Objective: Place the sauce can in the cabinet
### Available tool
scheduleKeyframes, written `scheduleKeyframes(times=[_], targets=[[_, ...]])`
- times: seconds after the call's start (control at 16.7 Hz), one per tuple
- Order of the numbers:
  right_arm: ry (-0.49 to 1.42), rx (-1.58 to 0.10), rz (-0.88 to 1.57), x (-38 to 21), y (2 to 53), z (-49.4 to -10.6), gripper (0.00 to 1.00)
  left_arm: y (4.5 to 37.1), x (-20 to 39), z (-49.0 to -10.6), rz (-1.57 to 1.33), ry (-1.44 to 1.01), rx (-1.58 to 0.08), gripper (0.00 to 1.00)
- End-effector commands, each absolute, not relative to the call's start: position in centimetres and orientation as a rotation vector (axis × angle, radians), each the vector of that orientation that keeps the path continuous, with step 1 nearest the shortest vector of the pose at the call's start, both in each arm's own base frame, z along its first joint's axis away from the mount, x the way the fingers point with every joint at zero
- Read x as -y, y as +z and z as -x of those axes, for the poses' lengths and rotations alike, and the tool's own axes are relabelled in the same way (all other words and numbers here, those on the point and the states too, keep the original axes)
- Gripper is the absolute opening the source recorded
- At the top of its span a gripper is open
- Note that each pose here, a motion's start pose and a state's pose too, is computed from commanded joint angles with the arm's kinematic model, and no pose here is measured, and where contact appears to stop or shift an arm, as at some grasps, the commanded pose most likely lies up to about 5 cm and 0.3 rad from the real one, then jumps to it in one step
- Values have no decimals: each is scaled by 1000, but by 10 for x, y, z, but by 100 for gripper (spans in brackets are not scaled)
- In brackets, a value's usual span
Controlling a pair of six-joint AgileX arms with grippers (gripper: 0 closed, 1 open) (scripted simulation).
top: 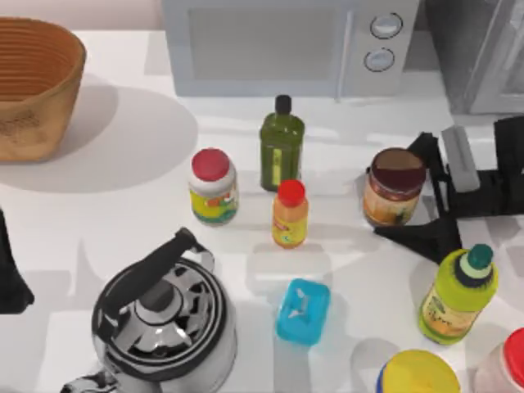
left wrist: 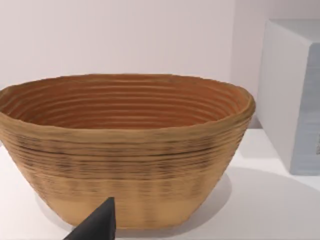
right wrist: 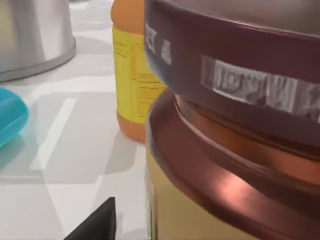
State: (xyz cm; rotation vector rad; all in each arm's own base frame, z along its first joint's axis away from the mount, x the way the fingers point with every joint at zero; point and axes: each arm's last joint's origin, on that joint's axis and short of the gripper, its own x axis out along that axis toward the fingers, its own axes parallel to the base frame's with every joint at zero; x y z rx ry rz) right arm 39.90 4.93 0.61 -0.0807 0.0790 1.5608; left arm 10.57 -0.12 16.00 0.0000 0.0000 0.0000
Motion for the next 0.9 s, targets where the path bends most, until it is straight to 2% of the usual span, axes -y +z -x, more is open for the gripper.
scheduleKeyframes(times=[0.6, 0.9], targets=[[1559, -79, 78, -58, 19, -397, 100, 160, 1, -106, 0, 0, 0, 100], [1559, -79, 78, -58, 19, -397, 62, 160, 1, -106, 0, 0, 0, 100]])
